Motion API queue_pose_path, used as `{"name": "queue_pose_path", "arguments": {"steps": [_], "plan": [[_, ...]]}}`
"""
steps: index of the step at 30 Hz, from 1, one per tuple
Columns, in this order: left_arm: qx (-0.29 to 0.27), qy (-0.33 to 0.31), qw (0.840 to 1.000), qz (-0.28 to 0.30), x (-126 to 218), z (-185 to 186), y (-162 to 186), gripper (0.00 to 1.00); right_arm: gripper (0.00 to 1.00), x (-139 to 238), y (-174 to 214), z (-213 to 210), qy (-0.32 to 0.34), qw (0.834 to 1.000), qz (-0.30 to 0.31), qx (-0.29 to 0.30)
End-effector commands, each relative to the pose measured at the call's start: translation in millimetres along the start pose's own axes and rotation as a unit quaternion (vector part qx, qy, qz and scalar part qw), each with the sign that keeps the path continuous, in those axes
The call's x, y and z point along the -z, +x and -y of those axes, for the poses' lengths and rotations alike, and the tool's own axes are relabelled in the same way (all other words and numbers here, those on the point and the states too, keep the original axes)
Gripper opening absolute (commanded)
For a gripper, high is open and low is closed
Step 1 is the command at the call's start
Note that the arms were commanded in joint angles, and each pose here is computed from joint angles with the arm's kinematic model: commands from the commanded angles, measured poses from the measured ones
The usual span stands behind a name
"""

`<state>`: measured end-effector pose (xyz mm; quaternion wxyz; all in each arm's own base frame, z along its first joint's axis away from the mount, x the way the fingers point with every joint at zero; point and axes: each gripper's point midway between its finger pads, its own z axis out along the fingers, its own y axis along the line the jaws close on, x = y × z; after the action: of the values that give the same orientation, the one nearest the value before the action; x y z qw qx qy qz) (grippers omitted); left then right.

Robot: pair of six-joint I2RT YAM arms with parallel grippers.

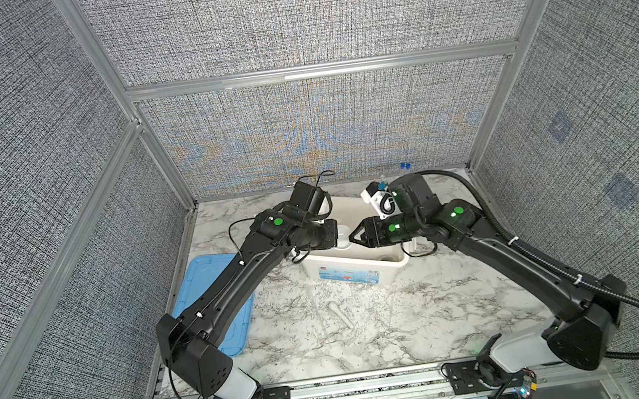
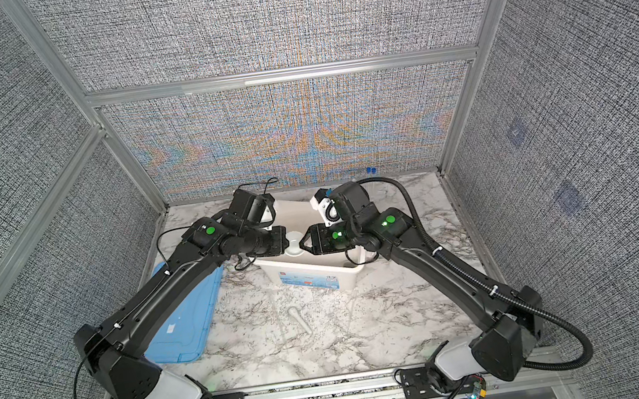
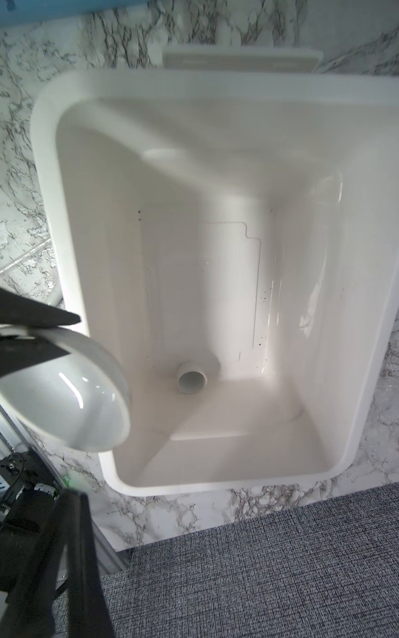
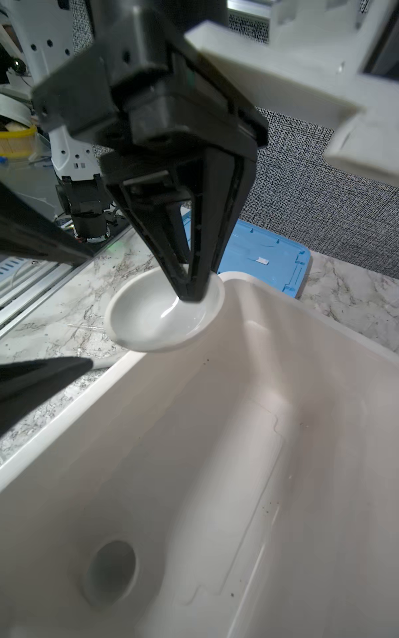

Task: Organize the chemistry lab equipment
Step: 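Close the right gripper on the mortar rim while the left gripper opens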

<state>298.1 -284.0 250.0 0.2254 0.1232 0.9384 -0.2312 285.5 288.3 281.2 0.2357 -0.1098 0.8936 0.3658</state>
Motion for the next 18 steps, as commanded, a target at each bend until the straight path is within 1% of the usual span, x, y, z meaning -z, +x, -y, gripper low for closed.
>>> {"name": "queue_pose_path", "arguments": {"steps": [1,5,10,11,13,18], "plan": [[0.009,0.031,0.999,0.006,0.3,10.8,-3.8,0.03,0.44,-5.0,-4.0,0.9,0.001,1.0,0.003,-0.023],[0.011,0.047,0.999,0.004,-1.8,15.0,-1.5,0.03,0.35,-14.6,-5.0,9.6,0.017,0.999,0.0,-0.027],[0.026,0.041,0.999,0.011,-0.3,9.4,-2.1,0.03,0.34,-16.6,-8.5,16.3,0.041,0.999,0.0,-0.03],[0.025,0.044,0.999,0.014,0.1,9.9,-2.1,0.03,0.29,-18.1,-9.2,15.6,0.038,0.999,0.001,-0.03],[0.023,0.05,0.998,0.022,-1.5,10.5,-3.2,0.03,0.16,-22.9,-8.6,13.7,0.03,0.999,-0.002,-0.037],[0.035,0.048,0.998,0.026,-0.8,6.7,-3.3,0.03,0.06,-32.2,-9.3,13.6,0.029,0.998,-0.01,-0.047]]}}
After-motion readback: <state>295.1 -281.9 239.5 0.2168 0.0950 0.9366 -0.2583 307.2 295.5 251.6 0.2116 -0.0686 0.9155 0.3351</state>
